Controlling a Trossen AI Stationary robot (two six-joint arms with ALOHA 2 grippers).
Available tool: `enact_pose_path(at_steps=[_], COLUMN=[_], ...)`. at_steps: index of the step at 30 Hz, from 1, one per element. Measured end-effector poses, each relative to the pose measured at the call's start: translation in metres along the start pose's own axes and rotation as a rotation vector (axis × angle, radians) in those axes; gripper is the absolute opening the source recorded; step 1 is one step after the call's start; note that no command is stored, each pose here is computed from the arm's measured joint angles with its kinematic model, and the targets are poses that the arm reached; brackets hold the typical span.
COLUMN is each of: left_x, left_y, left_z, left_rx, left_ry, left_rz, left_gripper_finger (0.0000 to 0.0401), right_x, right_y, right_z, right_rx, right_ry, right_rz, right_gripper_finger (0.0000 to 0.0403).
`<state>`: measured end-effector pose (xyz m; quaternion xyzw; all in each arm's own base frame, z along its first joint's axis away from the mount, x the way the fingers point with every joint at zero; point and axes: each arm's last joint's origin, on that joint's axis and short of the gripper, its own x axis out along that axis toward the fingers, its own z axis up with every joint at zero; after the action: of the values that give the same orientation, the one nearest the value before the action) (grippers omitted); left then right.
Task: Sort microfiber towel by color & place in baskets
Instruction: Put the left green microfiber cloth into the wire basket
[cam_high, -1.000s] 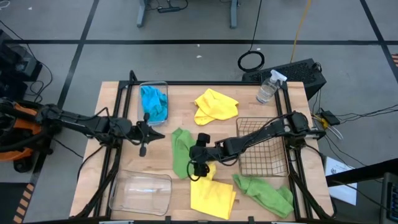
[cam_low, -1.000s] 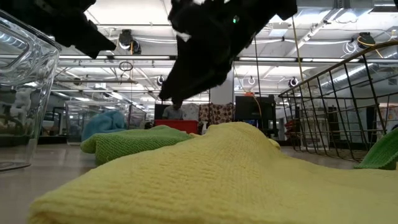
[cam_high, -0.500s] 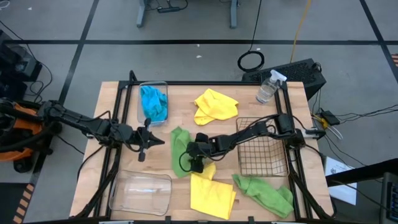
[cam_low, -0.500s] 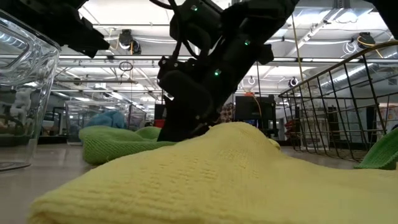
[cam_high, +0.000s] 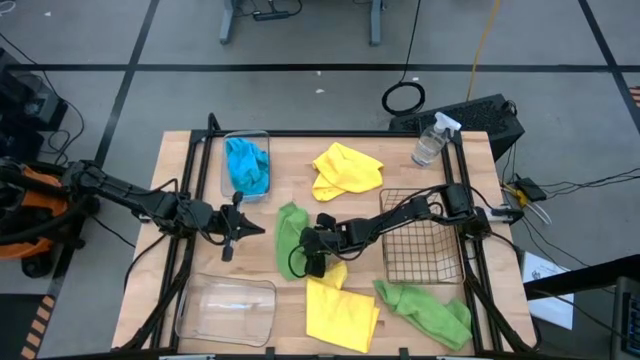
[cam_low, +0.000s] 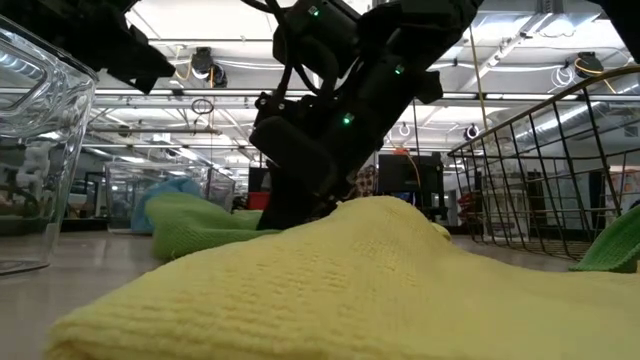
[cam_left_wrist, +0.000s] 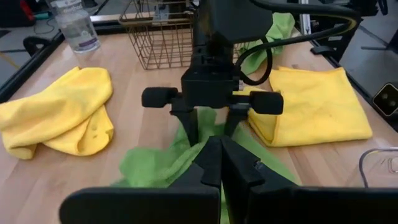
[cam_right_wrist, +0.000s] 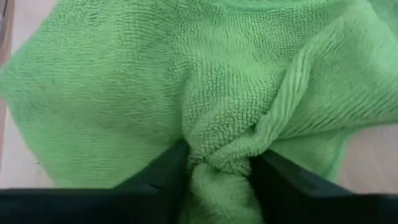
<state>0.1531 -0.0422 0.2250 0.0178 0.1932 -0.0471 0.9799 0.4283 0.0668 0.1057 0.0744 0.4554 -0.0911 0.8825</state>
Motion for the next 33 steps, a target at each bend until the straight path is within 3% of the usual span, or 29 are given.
enact_pose_path(at_steps=[6, 14, 20, 25, 28, 33], left_x=[0.006, 0.018, 0.025, 0.029, 0.032, 0.038], left_y=[-0.001, -0.004, -0.005, -0.005, -0.005, -0.007], left_z=[-0.002, 0.000, 0.007, 0.010, 0.009, 0.012], left_rx=[-0.004, -0.003, -0.012, 0.005, 0.020, 0.084], left_ry=[0.024, 0.002, -0.070, -0.100, -0.100, -0.134], left_rz=[0.002, 0.000, -0.004, 0.027, 0.074, 0.093], left_gripper_finger=[0.0002, 0.0002, 0.0007, 0.0052, 0.0088, 0.0153], right_x=[0.000, -0.012, -0.056, -0.097, -0.119, -0.126], right_y=[0.002, 0.005, 0.005, 0.007, 0.013, 0.025], right_z=[0.002, 0.012, 0.035, 0.052, 0.059, 0.055], right_rx=[-0.002, -0.047, -0.118, -0.153, -0.147, -0.167], right_ry=[-0.027, -0.098, -0.239, -0.372, -0.434, -0.449], right_rz=[0.018, 0.038, -0.068, -0.146, -0.136, -0.111], right_gripper_finger=[0.0018, 0.0019, 0.0006, 0.0009, 0.0010, 0.0010])
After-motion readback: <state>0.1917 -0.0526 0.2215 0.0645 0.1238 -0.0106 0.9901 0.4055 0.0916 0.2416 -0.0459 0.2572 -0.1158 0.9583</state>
